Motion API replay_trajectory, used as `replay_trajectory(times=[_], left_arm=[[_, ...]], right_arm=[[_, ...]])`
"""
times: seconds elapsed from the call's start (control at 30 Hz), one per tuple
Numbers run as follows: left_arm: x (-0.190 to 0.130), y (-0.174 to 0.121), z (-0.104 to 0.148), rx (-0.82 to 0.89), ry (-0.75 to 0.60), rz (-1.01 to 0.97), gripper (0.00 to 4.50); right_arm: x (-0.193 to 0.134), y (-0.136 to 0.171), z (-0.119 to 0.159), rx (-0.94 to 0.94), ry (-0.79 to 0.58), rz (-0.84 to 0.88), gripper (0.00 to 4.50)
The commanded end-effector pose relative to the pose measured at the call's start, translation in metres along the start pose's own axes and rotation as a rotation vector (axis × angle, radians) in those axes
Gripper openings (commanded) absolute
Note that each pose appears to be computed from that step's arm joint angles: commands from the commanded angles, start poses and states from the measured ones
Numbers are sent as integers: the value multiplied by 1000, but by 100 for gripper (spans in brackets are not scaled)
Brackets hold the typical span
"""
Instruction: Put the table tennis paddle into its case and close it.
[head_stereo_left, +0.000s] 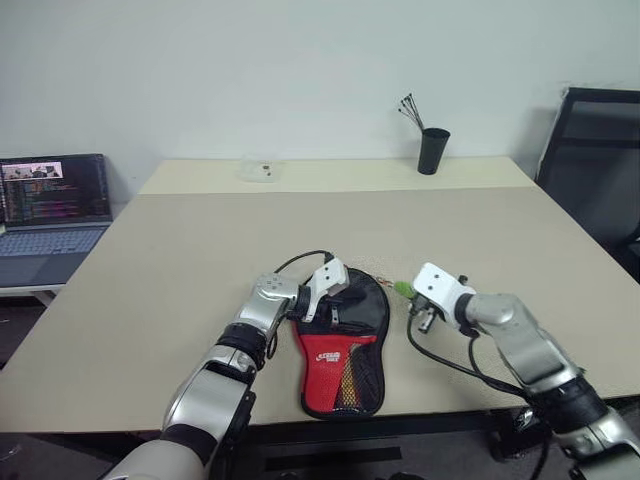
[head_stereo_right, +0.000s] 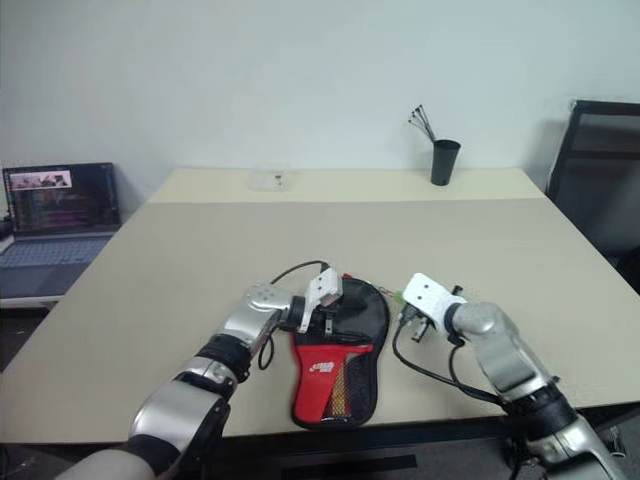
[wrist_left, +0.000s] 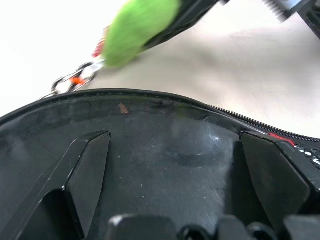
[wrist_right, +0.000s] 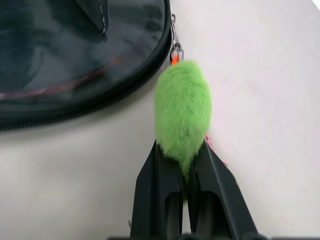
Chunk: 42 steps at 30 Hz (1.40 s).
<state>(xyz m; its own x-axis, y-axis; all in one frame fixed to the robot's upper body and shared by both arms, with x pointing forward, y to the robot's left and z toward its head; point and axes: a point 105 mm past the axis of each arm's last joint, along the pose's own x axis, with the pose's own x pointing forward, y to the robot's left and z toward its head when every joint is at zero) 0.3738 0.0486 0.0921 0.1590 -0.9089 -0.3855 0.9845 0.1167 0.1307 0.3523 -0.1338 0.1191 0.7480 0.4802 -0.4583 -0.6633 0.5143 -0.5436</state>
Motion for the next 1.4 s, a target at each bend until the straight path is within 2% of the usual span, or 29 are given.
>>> replay_trajectory(times=[0.03, 0.23, 0.53, 0.8, 1.4], left_arm=[[2, -11, -23, -77, 56, -40, 450], [5, -11, -21, -90, 56, -48, 450], [10, -11, -18, -91, 59, -68, 450], [11, -11, -17, -94, 64, -77, 450], [25, -4, -2, -74, 64, -53, 450]], right_arm=[[-24, 4, 10, -17, -32, 33, 5], [-52, 45, 4, -64, -3, 211, 5], [-63, 98, 3, -67, -17, 379, 5], [-86, 123, 3, -60, -22, 514, 5], [-139, 188, 13, 111, -40, 817, 5]])
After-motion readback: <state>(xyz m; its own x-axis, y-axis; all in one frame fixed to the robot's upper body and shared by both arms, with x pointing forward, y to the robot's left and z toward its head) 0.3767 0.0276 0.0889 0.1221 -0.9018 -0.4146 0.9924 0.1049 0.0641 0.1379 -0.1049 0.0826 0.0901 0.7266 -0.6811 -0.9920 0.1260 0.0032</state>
